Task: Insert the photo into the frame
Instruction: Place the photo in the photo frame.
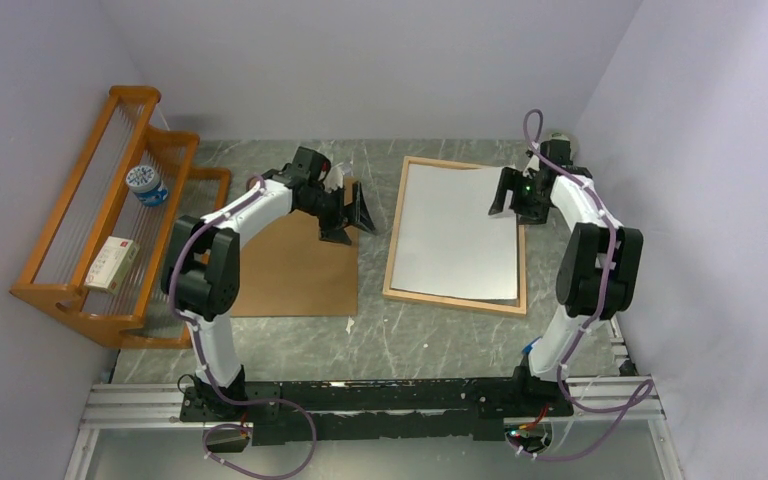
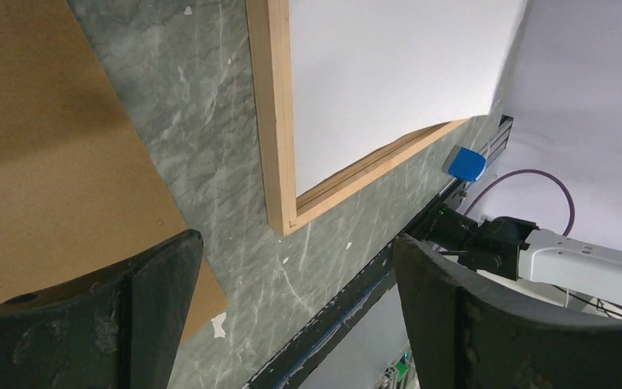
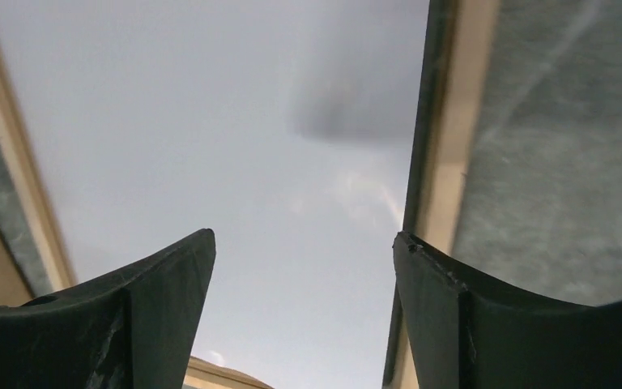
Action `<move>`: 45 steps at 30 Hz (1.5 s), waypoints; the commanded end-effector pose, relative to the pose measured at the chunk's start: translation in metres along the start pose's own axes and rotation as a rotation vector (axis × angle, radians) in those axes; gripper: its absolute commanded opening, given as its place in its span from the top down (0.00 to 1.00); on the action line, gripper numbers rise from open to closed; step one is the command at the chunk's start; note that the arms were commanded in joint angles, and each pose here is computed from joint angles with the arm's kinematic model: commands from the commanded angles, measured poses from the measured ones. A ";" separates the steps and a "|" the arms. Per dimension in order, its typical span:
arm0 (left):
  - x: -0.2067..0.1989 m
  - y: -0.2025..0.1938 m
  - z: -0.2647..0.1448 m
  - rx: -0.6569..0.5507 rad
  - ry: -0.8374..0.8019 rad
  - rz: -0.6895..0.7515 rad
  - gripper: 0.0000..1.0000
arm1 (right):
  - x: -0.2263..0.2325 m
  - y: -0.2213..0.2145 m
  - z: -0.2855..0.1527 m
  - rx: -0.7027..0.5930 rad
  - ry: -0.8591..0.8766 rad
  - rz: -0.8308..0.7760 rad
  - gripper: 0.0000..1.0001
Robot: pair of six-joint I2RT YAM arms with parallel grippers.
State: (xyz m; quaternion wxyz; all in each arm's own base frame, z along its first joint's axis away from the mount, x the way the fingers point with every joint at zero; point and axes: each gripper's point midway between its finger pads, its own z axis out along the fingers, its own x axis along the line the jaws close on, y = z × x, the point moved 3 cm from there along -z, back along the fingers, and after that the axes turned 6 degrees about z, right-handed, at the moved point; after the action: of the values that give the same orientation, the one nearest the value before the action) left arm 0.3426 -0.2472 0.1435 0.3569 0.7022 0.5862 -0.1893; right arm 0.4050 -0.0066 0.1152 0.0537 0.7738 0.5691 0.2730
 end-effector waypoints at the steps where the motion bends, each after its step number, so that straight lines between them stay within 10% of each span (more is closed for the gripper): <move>1: -0.006 0.005 0.009 -0.007 -0.018 0.020 0.07 | -0.020 0.021 -0.034 -0.170 -0.200 0.035 0.15; 9: -0.002 0.013 0.034 0.012 -0.001 0.014 0.08 | -0.053 0.004 -0.029 -0.208 -0.378 0.130 0.10; 28: 0.005 0.010 0.101 0.107 -0.022 0.013 0.22 | -0.049 -0.035 0.012 -0.083 -0.131 0.316 0.06; 45: -0.001 -0.028 0.070 0.094 0.076 0.065 0.40 | -0.022 -0.064 0.024 0.015 0.013 0.303 0.07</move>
State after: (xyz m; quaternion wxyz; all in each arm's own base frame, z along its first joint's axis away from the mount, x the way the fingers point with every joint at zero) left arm 0.3300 -0.3063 0.0601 0.2814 0.7344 0.5755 -0.2242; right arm 0.3589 -0.0207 0.0557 0.0298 0.8613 0.4371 0.2573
